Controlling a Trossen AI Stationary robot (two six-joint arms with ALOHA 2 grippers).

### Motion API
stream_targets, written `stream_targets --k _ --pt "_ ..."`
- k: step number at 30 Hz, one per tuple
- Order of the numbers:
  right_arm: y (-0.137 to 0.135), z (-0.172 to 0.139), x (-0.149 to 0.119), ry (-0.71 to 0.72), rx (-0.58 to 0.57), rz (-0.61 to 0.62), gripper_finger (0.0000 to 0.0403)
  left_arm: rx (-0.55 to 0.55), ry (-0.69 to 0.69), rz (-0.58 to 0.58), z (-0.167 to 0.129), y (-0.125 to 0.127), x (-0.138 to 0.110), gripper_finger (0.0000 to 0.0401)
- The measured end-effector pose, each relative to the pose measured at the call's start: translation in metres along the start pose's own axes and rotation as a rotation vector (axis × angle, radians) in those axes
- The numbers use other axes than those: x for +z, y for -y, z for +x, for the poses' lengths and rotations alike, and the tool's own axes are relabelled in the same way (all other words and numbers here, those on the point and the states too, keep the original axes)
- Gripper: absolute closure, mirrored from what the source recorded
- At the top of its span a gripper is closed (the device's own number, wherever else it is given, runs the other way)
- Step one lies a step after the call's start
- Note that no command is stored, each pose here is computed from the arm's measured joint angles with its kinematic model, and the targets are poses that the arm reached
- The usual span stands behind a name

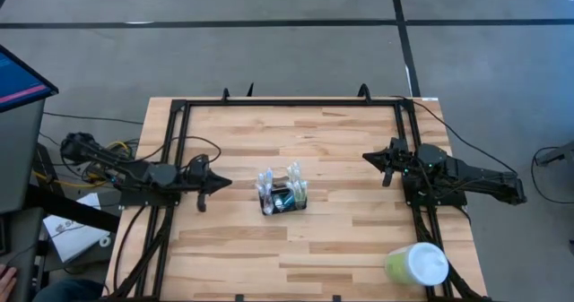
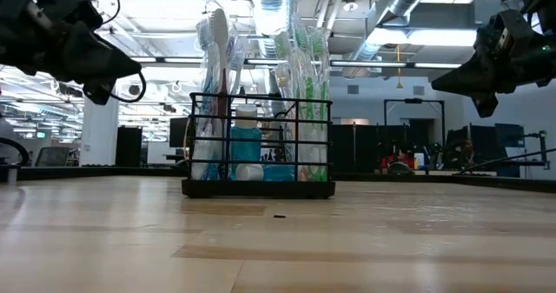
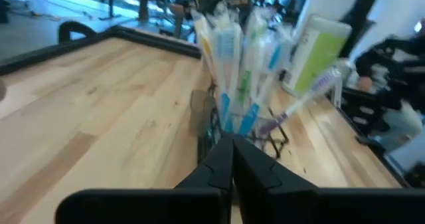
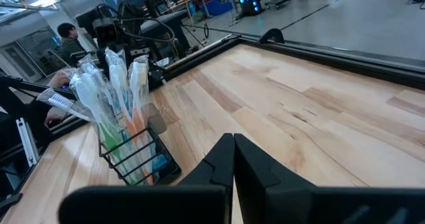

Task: Pick & Place toothbrushing station
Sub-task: Return to Home Position

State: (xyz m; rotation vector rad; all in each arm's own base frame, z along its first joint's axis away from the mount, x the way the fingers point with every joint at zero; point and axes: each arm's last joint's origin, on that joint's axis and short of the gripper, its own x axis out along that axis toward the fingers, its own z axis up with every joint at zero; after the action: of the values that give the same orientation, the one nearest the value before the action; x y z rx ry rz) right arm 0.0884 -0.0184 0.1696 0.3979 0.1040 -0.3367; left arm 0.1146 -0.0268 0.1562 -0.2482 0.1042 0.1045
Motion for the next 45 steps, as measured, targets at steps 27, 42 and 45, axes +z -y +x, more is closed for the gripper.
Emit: stream_targets --k 27,42,45 --pt "0.0 0.0 0.0 0.0 0.0 0.0 0.0403 -0.057 0.156 0.165 -0.02 -0.005 0.014 0.0401" --pt "0.0 0.0 0.0 0.004 -0.001 0.0 0.0403 0.051 0.188 0.121 -0.023 -0.008 0.017 0.0401" --pt "0.0 0.0 0.0 0.004 -0.002 0.0 0.0403 0.052 0.188 0.121 -0.022 -0.008 0.017 0.0401"
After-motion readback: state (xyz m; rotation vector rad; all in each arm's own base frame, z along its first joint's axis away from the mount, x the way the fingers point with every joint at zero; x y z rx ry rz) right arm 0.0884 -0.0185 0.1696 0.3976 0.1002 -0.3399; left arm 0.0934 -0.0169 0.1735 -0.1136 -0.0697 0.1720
